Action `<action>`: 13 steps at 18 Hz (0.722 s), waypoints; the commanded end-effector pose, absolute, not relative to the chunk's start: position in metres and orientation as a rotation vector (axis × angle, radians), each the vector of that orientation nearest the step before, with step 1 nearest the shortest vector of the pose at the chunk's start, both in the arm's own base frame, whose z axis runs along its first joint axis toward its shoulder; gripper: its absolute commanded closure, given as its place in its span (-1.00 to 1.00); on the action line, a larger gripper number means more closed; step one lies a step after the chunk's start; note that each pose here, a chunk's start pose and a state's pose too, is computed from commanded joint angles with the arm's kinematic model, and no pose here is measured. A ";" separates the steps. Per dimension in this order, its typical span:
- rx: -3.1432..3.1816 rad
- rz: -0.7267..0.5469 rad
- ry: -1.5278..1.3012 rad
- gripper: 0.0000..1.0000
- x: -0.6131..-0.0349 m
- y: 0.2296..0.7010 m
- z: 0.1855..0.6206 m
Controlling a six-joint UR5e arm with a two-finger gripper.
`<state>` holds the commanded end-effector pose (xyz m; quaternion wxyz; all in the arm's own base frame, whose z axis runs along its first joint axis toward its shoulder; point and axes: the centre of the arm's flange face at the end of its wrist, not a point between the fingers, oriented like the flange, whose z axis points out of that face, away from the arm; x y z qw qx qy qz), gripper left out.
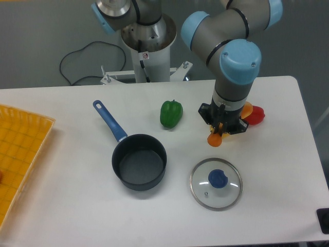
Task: Place the long bread in the pot
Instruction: 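Lower the gripper onto the orange long bread and close on it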
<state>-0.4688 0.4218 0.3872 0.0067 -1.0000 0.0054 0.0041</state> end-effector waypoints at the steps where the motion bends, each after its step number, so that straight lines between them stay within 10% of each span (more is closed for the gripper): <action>1: -3.129 0.011 0.019 0.81 -0.467 0.423 0.387; 13: -3.047 0.036 -0.078 0.80 -0.444 0.433 0.421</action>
